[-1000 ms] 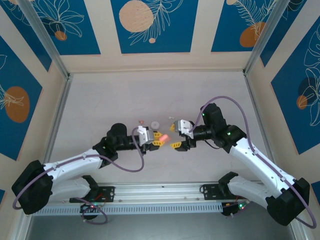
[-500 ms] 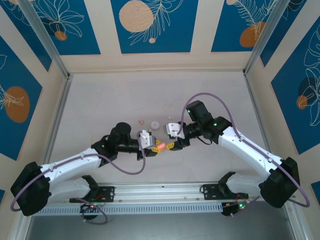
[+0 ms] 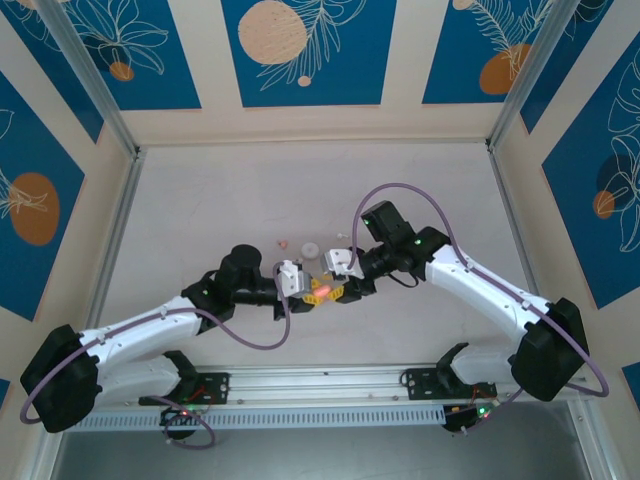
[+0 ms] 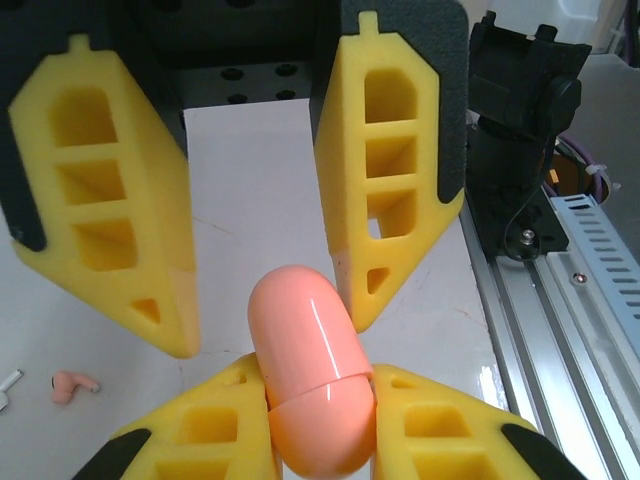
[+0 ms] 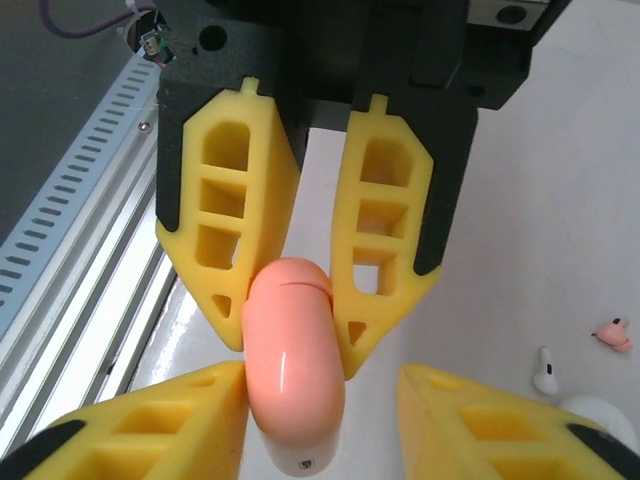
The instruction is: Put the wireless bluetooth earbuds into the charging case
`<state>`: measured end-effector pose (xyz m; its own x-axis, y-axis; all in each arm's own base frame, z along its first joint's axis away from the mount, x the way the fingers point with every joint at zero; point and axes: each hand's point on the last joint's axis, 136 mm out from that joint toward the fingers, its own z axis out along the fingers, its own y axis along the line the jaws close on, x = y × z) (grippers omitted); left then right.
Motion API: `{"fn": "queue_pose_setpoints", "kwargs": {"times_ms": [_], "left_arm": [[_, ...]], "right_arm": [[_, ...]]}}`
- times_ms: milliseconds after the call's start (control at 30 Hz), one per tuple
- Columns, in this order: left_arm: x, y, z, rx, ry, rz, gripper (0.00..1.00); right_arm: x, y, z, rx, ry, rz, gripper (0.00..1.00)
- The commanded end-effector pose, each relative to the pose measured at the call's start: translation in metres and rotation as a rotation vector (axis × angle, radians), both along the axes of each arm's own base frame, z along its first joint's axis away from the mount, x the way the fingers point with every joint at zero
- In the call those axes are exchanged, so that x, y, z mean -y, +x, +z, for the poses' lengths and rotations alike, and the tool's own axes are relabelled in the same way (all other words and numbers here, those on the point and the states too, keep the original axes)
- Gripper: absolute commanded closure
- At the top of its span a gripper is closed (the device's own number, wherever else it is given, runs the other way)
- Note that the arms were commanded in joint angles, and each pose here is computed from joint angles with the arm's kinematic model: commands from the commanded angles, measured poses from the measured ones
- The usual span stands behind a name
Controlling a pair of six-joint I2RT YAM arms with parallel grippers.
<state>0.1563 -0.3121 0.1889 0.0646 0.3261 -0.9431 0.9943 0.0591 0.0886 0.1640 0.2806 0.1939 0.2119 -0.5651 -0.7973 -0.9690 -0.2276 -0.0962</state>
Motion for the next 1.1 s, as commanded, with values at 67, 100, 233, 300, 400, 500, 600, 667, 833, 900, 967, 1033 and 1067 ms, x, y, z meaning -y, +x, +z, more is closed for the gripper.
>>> {"fn": "queue_pose_setpoints", "kwargs": {"times_ms": [67, 100, 233, 300, 400, 500, 600, 667, 833, 900, 967, 1033, 1067], "left_arm": [[0.001, 0.000, 0.021, 0.056, -0.042, -0.014, 0.91], [0.000, 0.001, 0.022, 0.058, -0.045, -0.013, 0.91], [0.001, 0.001, 0.023, 0.061, -0.044, -0.012, 0.91], [0.001, 0.001, 0.023, 0.063, -0.044, -0.012, 0.91], [0.000, 0.002, 0.022, 0.067, -0.040, -0.004, 0.91], [-0.001, 0.004, 0.020, 0.072, -0.033, 0.011, 0.87], [-0.003, 0.007, 0.019, 0.080, -0.034, 0.030, 0.80], [-0.004, 0.008, 0.019, 0.087, -0.042, 0.041, 0.76], [-0.004, 0.008, 0.020, 0.083, -0.059, 0.050, 0.61], [-0.004, 0.008, 0.018, 0.078, -0.060, 0.048, 0.48], [-0.004, 0.007, 0.018, 0.077, -0.066, 0.050, 0.41], [-0.005, 0.007, 0.017, 0.077, -0.075, 0.054, 0.42], [-0.004, 0.007, 0.017, 0.075, -0.079, 0.055, 0.43]], "right_arm": [[-0.006, -0.005, 0.011, -0.006, 0.030, 0.046, 0.61], [-0.006, -0.006, 0.011, -0.008, 0.029, 0.047, 0.61], [-0.007, -0.008, 0.010, -0.020, 0.027, 0.059, 0.61], [-0.008, -0.009, 0.010, -0.023, 0.026, 0.065, 0.62], [-0.008, -0.010, 0.012, -0.013, 0.036, 0.071, 0.66], [-0.008, -0.010, 0.015, 0.008, 0.051, 0.069, 0.73], [-0.007, -0.010, 0.017, 0.014, 0.067, 0.065, 0.82], [-0.006, -0.009, 0.019, 0.015, 0.089, 0.059, 0.86], [-0.003, -0.006, 0.029, 0.000, 0.200, 0.039, 0.88], [0.001, -0.005, 0.034, -0.012, 0.240, 0.032, 0.88], [0.005, -0.004, 0.039, -0.026, 0.281, 0.025, 0.88], [0.011, -0.004, 0.045, -0.047, 0.331, 0.024, 0.88], [0.012, -0.004, 0.048, -0.053, 0.351, 0.025, 0.88]]}}
